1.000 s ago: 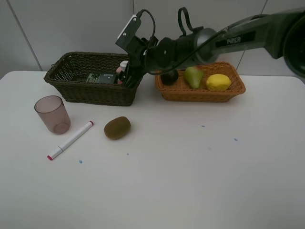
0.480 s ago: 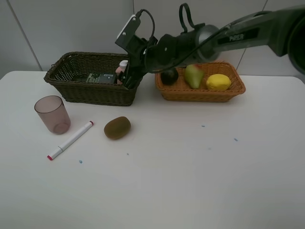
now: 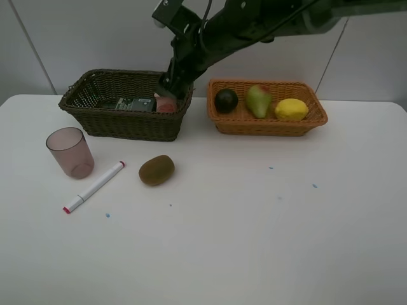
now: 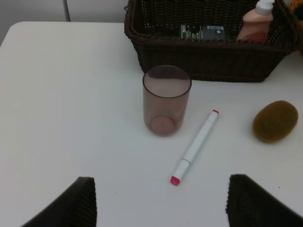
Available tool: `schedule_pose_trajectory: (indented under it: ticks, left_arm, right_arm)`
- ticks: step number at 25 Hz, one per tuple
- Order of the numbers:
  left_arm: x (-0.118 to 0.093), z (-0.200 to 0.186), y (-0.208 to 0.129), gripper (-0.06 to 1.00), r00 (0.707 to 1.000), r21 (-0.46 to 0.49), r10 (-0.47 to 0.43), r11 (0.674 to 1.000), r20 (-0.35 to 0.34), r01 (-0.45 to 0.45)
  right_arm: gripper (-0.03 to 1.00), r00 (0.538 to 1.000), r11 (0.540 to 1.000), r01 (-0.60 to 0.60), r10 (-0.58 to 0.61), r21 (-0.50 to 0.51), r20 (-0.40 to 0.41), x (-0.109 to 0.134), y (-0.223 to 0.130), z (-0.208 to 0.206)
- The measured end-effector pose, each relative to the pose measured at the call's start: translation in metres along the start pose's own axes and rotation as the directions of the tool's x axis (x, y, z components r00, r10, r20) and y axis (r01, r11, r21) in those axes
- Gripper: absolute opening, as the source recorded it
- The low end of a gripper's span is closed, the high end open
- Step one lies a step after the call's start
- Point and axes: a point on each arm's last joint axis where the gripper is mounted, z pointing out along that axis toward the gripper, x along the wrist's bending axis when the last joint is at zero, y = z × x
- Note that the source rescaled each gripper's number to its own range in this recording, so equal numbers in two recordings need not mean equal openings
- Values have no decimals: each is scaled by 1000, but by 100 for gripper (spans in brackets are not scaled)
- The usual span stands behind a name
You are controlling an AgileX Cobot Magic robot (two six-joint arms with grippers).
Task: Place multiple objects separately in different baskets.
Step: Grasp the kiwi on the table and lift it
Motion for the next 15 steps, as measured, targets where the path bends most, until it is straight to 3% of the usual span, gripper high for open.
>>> schedule_pose_trajectory:
  ticks: [9,15]
  left_arm:
    - [0,0,0,74,1000,0,0,1000,0,0]
    - [0,0,0,74,1000,0,0,1000,0,0]
  right_arm:
    - [100,988,980,-105,122,171,-92,-2,10,-69]
    - [100,971,935,-209,233,288,-49,-4,13,-123]
